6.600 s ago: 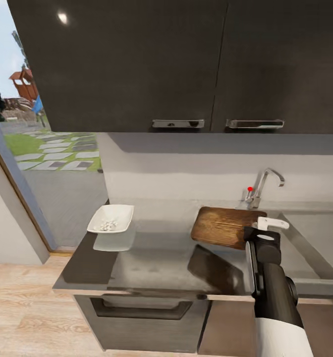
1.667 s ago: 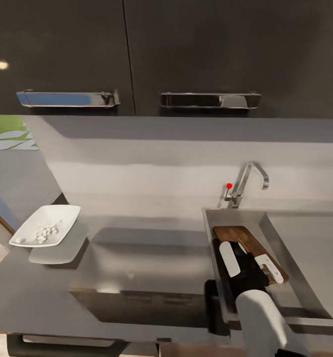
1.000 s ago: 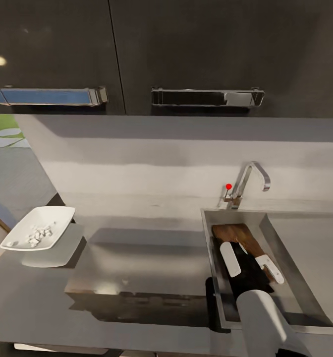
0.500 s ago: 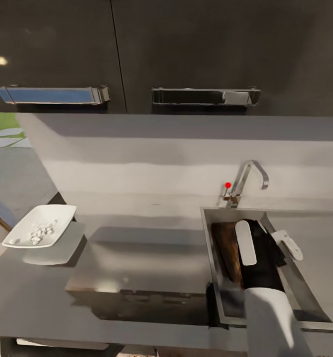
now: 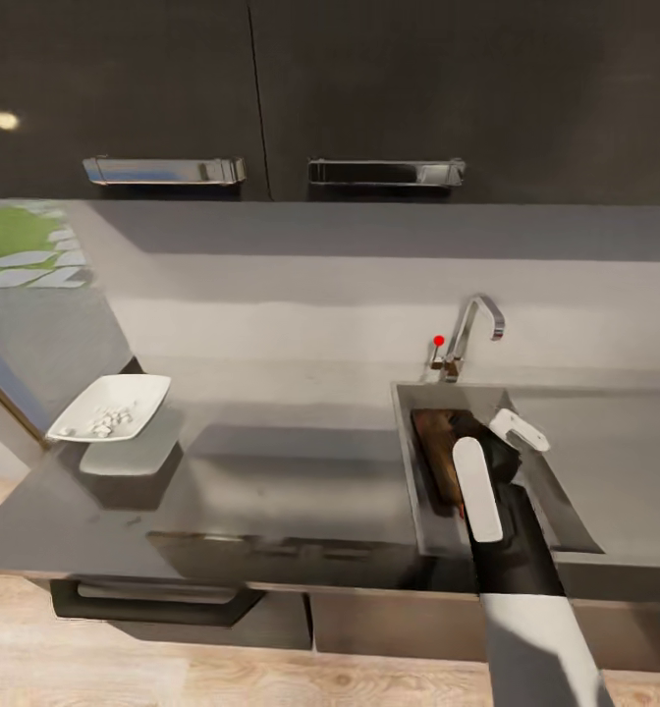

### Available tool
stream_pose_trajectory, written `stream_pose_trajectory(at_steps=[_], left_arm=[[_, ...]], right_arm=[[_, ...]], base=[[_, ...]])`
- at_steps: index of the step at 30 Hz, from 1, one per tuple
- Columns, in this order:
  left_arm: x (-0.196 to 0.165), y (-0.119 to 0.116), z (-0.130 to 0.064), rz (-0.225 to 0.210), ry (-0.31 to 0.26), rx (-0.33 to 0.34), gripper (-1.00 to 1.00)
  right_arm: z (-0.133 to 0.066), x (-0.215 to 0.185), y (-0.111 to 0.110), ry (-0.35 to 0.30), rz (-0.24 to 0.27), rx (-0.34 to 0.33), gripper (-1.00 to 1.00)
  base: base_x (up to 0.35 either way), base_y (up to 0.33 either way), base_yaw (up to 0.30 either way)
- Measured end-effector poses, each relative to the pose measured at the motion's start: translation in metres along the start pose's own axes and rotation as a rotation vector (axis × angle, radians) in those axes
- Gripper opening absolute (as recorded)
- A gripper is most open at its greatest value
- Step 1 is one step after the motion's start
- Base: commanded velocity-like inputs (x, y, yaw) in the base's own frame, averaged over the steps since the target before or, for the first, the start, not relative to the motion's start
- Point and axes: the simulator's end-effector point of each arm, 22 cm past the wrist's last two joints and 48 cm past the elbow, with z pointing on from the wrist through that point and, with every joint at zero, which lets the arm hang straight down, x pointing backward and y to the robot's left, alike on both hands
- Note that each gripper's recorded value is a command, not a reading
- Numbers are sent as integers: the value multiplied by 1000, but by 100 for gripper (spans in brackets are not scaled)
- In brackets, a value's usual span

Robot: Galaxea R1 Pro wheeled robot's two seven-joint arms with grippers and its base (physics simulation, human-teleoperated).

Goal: In the kitchen, take the Vidalia onion out of the sink, dice it on the chopping board with the paring knife, put the diced onion into the bowl on the countertop, then place both the paring knife and the chopping board into the sink.

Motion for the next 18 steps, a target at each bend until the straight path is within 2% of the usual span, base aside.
stream_pose_trajectory(at_steps=[1,3,7,13,16,18], left_arm=[[0,0,0,0,0,0,100],[0,0,0,0,0,0,100],[-1,0,0,0,-1,0,100],[0,1,0,1,0,-1,100],[0,1,0,1,-1,-1,100],[0,1,0,1,-1,-1,100]], right_arm=[[-5,8,14,1,-33,-41,100],[-12,24,24,1,-91,-76,100],[-17,41,33,-9,-157,-132,100],[-17,53,6,-40,-165,-143,100],[-35,74,-7,-104,-248,-172,100],[-41,82,-22,-166,-273,-166,100]], base=[[-333,0,0],[-333,0,0],[-333,0,0],[-333,0,0],[-333,0,0],[-333,0,0]])
